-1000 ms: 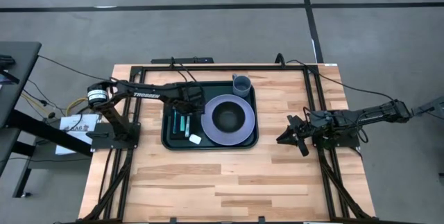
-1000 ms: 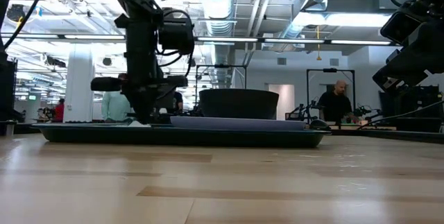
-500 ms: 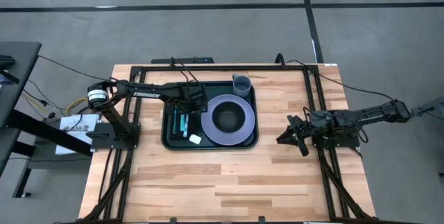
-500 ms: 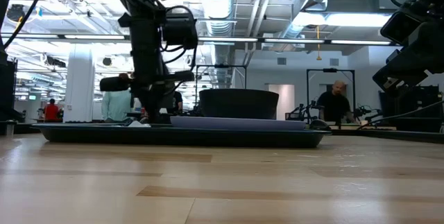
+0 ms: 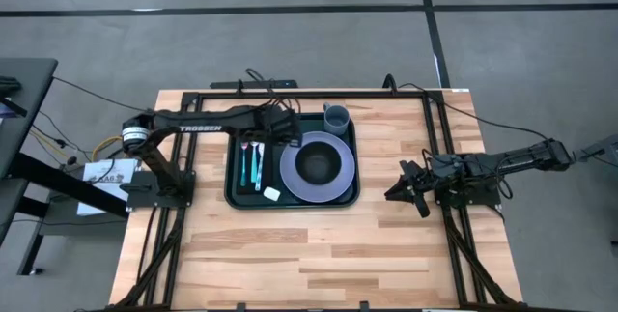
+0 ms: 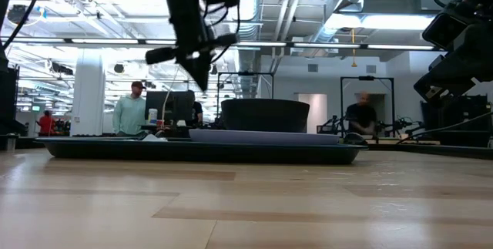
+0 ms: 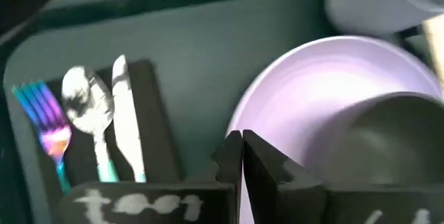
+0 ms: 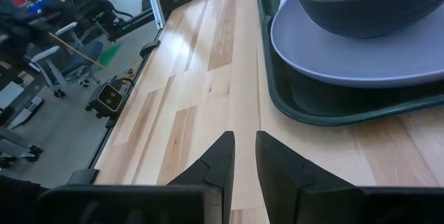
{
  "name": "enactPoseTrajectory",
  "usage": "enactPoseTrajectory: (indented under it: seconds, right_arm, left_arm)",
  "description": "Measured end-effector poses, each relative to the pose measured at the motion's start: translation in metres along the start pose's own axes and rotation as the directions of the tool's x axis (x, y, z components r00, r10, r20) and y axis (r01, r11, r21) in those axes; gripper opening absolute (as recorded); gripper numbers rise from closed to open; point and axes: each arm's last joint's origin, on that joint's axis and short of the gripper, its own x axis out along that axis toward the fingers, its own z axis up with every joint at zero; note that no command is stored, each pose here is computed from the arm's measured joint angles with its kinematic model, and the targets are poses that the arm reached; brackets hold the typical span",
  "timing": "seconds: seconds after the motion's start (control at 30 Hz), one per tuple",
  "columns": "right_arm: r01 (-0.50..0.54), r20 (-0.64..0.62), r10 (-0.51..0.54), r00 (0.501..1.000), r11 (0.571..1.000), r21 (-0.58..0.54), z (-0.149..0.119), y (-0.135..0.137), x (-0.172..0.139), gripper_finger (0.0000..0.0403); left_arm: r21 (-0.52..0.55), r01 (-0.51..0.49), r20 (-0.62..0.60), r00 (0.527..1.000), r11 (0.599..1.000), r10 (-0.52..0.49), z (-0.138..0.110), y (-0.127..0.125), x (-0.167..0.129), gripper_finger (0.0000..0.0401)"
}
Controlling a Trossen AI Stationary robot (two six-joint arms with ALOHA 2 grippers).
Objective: Set up tray
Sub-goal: Return to Home Position
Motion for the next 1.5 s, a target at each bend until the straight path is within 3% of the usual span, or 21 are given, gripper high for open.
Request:
enactPoseTrajectory:
  seconds: [0.27,0.57,0.83,1.0,1.2,1.5]
  right_arm:
    - [0.001,0.0,-0.001,1.0,1.0,0.0,0.0,0.0,0.0,0.0053]
    - [-0.002,0.008,0.002,1.0,1.0,-0.001,0.001,0.0,0.0,0.0053]
    - [0.007,0.012,-0.006,1.0,0.994,-0.106,0.001,0.0,0.0,0.0053]
    - [-0.013,0.134,0.029,0.991,0.993,-0.119,0.009,0.004,-0.005,0.0053]
    - [-0.047,0.335,0.099,0.937,0.986,-0.16,0.021,0.011,-0.022,0.0053]
    - [-0.05,0.43,0.118,0.895,0.985,-0.166,0.027,0.015,-0.03,0.0053]
  left_arm:
    - [0.048,0.083,0.047,0.995,0.995,-0.085,-0.005,-0.021,-0.025,0.0]
    - [0.134,0.117,0.029,0.992,0.984,-0.122,-0.028,-0.032,-0.036,0.0]
    - [0.127,0.142,0.007,0.99,0.982,-0.144,-0.042,-0.037,-0.041,0.0]
    - [0.089,0.158,-0.011,0.987,0.983,-0.158,-0.05,-0.04,-0.044,0.0]
    - [0.091,0.178,-0.037,0.984,0.98,-0.175,-0.061,-0.043,-0.049,0.0]
    - [0.107,0.167,-0.006,0.986,0.98,-0.168,-0.066,-0.043,-0.051,0.0]
